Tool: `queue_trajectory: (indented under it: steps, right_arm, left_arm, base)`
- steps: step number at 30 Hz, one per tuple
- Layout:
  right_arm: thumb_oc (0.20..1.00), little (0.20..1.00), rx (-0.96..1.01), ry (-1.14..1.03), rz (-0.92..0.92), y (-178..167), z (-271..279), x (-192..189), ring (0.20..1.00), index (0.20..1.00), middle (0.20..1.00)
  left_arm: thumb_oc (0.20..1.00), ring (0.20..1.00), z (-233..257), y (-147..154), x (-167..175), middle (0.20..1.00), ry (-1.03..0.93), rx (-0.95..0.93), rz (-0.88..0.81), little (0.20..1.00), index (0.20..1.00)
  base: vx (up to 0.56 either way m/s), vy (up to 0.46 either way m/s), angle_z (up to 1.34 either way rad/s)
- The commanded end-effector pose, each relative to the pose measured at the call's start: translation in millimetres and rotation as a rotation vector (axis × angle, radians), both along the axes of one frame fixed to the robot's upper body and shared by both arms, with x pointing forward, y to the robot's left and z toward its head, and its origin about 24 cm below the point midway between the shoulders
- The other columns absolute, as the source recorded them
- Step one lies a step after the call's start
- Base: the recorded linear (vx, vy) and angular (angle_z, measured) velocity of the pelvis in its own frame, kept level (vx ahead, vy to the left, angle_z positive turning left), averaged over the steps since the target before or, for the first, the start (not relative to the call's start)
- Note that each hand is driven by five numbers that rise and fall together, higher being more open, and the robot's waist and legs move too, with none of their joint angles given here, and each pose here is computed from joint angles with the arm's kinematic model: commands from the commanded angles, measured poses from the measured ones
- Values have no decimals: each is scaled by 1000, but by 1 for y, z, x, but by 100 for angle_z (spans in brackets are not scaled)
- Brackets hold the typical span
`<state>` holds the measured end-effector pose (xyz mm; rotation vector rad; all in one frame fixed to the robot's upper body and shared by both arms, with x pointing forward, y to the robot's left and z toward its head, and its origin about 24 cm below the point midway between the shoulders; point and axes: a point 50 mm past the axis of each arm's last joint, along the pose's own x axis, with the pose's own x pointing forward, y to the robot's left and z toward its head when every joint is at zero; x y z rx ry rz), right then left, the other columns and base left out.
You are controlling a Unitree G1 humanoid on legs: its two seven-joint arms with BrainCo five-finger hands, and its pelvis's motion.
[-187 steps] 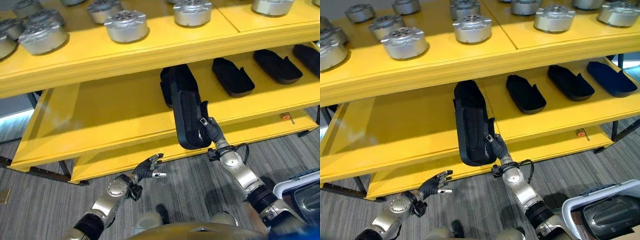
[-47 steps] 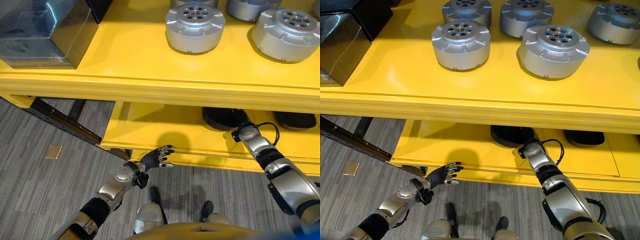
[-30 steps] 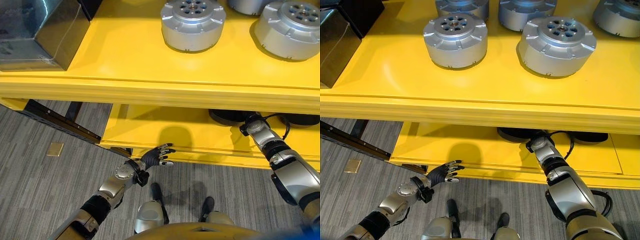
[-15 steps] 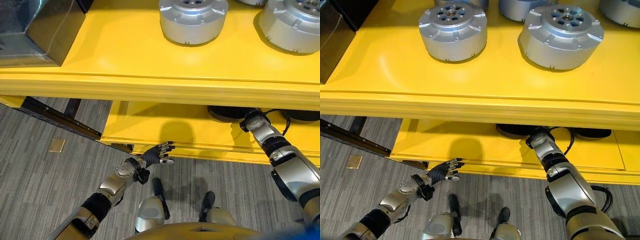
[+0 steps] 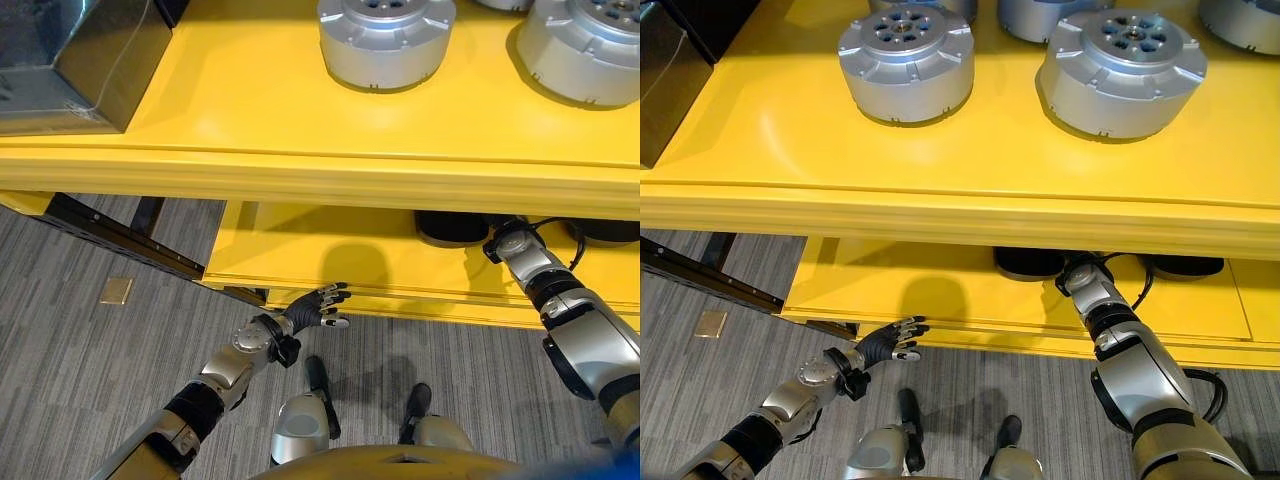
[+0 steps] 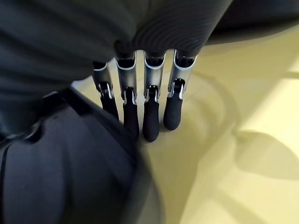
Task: Move parts from the plastic box to the shelf.
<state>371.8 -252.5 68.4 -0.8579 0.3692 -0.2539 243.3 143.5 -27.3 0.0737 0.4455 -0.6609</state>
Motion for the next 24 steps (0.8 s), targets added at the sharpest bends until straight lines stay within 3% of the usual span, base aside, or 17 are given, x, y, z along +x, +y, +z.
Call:
queue_trajectory:
  steps: [1, 6, 14, 24]
  right_arm:
    - [1000, 1000, -47, -142, -42, -9, 54, 19, 1000, 1000, 1000]
    - [1000, 1000, 1, -122, -74, -10, 46, 17, 1000, 1000, 1000]
    - [1000, 1000, 264, -156, -140, -4, 26, 11, 1000, 1000, 1000]
    - [1000, 1000, 329, -550, -64, 26, 59, 11, 1000, 1000, 1000]
  left_arm:
    - [1000, 1000, 12, -11, 8, 1000, -61, -41, -41, 1000, 1000]
    - [1000, 1000, 11, -11, 8, 1000, -55, -43, -40, 1000, 1000]
    - [1000, 1000, 10, -9, 5, 1000, -46, -55, -36, 1000, 1000]
    - [1000, 1000, 7, -11, -2, 1000, -35, -73, 7, 1000, 1000]
  base:
    - [0, 0, 0]
    - [0, 0, 0]
    - [4, 2, 0]
    - [18, 16, -5]
